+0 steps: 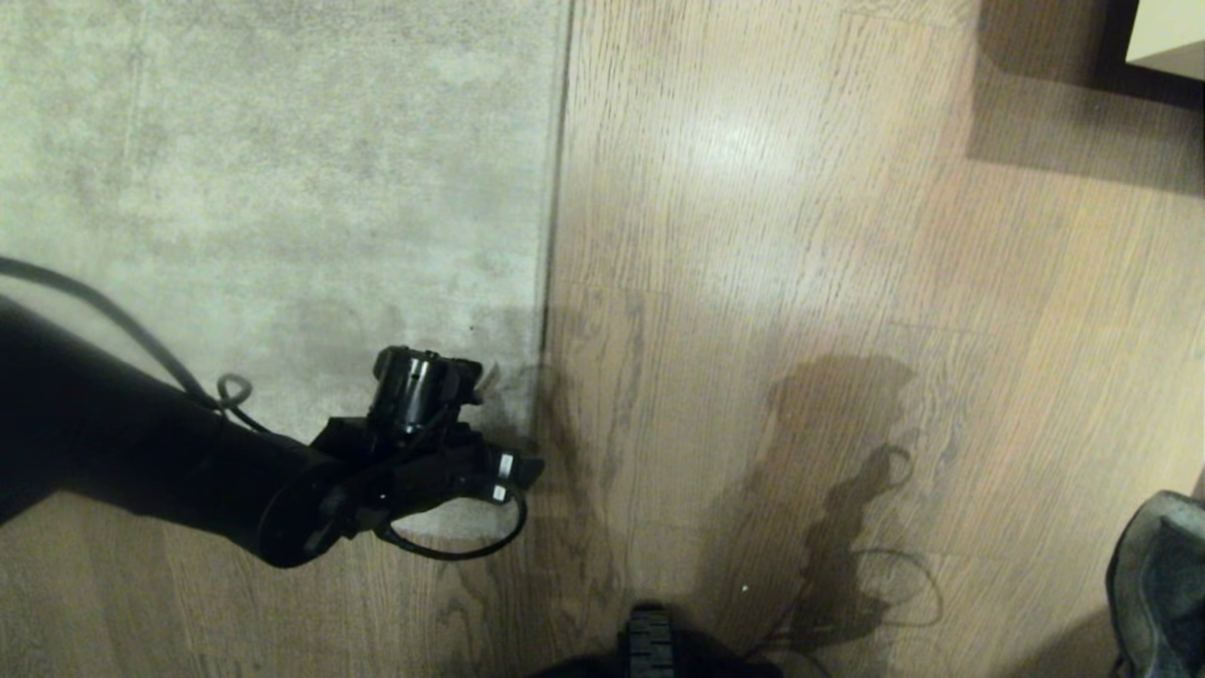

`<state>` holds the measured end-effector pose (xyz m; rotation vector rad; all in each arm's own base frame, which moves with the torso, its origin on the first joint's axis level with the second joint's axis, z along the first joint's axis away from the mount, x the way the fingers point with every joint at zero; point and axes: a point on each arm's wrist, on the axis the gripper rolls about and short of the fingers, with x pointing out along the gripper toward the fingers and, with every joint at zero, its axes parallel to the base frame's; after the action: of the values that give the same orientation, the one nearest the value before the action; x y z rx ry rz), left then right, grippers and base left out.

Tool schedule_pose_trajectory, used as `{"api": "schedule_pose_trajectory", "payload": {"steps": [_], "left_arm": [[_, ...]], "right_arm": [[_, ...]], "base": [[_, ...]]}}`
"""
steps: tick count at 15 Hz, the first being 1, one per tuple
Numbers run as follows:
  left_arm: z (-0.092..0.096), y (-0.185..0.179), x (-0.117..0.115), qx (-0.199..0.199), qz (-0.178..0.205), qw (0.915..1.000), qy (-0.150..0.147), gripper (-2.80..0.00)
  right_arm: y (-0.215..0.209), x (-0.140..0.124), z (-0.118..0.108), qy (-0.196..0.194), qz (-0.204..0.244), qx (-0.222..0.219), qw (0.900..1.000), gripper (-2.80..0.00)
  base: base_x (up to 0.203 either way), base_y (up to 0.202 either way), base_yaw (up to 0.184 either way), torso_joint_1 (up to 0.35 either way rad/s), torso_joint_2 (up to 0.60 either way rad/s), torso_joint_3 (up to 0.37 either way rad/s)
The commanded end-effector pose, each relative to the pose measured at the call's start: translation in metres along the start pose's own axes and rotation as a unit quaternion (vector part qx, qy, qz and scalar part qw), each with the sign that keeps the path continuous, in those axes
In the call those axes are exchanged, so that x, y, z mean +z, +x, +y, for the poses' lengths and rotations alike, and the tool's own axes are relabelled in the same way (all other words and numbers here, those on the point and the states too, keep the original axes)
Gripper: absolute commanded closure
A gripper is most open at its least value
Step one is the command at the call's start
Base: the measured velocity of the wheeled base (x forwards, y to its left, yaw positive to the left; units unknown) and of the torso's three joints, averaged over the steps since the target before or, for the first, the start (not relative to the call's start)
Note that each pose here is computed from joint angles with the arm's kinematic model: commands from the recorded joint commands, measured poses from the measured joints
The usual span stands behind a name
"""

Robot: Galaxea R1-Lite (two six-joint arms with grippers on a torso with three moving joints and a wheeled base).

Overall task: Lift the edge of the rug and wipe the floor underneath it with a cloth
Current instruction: Lift up the carpet

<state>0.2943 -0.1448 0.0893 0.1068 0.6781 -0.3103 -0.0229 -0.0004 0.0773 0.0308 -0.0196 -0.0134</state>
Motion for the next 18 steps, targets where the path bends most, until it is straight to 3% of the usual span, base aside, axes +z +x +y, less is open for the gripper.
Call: {"api": "schedule_pose_trajectory", "payload": {"steps": [1, 8, 18], "left_arm": [[0.003, 0.004, -0.002, 0.005, 0.005, 1.0, -0.002, -2.8], [0.006, 0.019, 0.006, 0.024, -0.002, 0.9997, -0.007, -2.8], [0.006, 0.01, 0.01, 0.084, 0.008, 0.9957, 0.038, -2.8]], "right_arm": [[0.0, 0.0, 0.0, 0.0, 0.0, 0.0, 1.0, 0.0], [0.0, 0.0, 0.0, 0.0, 0.0, 0.0, 1.0, 0.0], [0.0, 0.0, 0.0, 0.0, 0.0, 0.0, 1.0, 0.0]], "base": [[0.0, 0.0, 0.0, 0.0, 0.0, 0.0], [0.0, 0.0, 0.0, 0.0, 0.0, 0.0], [0.0, 0.0, 0.0, 0.0, 0.0, 0.0]]}}
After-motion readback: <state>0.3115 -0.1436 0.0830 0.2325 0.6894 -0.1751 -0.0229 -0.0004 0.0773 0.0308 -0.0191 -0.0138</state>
